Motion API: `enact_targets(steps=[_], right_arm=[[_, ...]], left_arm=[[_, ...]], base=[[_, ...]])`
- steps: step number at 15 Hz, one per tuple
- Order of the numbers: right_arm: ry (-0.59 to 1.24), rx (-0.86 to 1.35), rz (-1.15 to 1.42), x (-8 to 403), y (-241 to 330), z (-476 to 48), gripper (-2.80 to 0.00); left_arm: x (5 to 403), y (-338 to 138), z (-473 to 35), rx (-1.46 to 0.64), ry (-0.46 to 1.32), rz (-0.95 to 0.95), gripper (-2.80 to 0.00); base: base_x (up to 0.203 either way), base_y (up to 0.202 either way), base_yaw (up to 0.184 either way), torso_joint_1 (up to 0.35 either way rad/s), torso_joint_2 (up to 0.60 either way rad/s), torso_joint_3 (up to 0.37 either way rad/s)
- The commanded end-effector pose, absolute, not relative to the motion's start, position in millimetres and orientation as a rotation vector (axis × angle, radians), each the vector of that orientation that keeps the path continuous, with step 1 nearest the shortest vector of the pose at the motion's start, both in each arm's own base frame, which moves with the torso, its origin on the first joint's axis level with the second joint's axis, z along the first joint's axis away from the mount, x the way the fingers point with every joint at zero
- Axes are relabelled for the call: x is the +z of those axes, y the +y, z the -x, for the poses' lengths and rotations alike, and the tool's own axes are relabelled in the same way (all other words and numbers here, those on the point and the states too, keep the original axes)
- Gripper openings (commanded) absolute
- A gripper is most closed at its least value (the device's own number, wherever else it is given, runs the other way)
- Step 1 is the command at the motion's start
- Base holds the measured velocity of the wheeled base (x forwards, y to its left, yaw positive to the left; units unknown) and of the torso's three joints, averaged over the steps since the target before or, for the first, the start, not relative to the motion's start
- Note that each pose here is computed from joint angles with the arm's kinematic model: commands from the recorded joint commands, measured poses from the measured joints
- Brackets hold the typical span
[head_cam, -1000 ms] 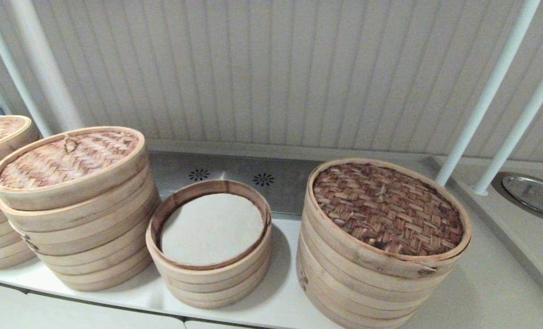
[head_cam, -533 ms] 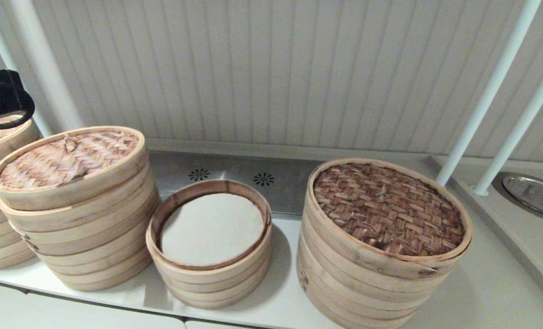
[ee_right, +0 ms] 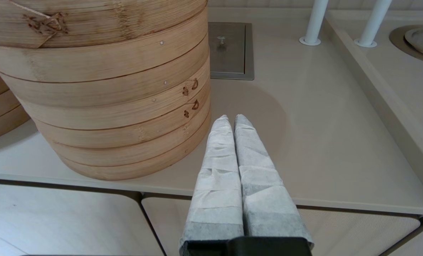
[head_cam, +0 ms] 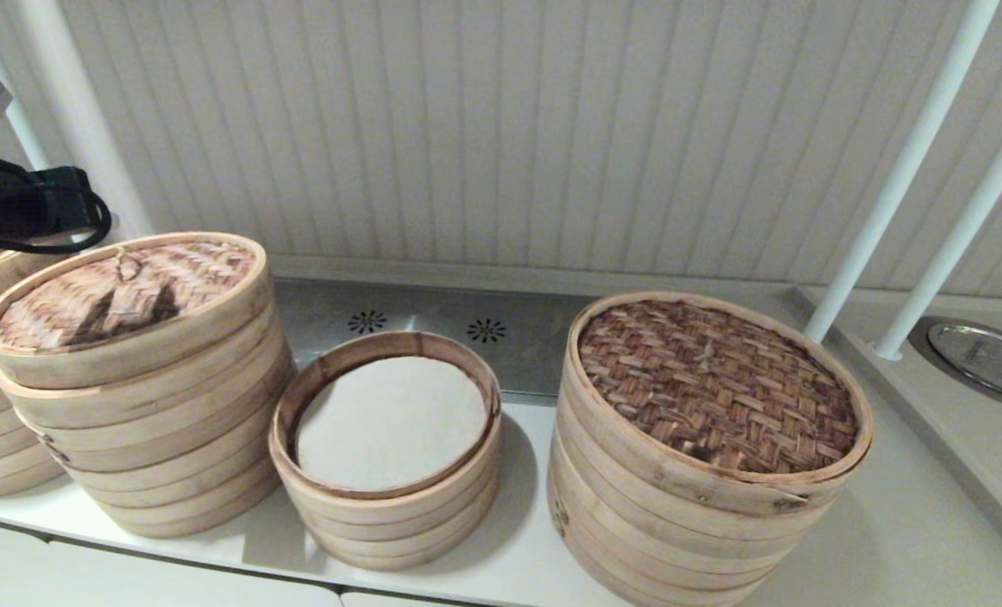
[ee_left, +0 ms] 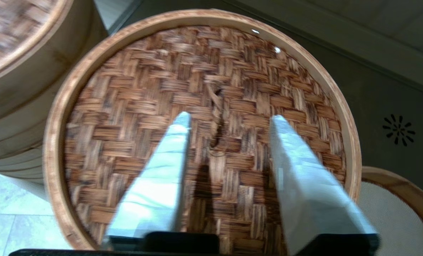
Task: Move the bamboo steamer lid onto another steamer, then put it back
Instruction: Pick up the steamer
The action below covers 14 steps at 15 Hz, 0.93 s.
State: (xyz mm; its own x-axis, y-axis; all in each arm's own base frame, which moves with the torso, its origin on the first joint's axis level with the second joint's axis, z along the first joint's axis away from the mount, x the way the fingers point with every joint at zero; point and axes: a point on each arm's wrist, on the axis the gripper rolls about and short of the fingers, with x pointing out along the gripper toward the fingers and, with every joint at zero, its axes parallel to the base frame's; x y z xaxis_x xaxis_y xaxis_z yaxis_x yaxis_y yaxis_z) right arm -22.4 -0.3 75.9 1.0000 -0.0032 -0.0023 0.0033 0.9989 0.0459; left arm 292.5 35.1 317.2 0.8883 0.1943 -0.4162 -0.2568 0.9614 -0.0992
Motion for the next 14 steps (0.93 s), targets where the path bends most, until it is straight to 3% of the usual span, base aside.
enact_targets(steps=[1,14], right_arm=[[0.005,-0.003,-0.046,75.1,-0.3,22.2,-2.8],[0.005,-0.003,-0.046,75.0,-0.3,22.2,-2.8]], left_arm=[[309.2,36.8,-301.3,0.239,0.443,0.155,0.0],[283.6,42.0,-326.5,0.254,0.515,0.152,0.0]], base=[[0.0,0.0,0.0,0.0,0.0,0.0],[0.0,0.0,0.0,0.0,0.0,0.0]])
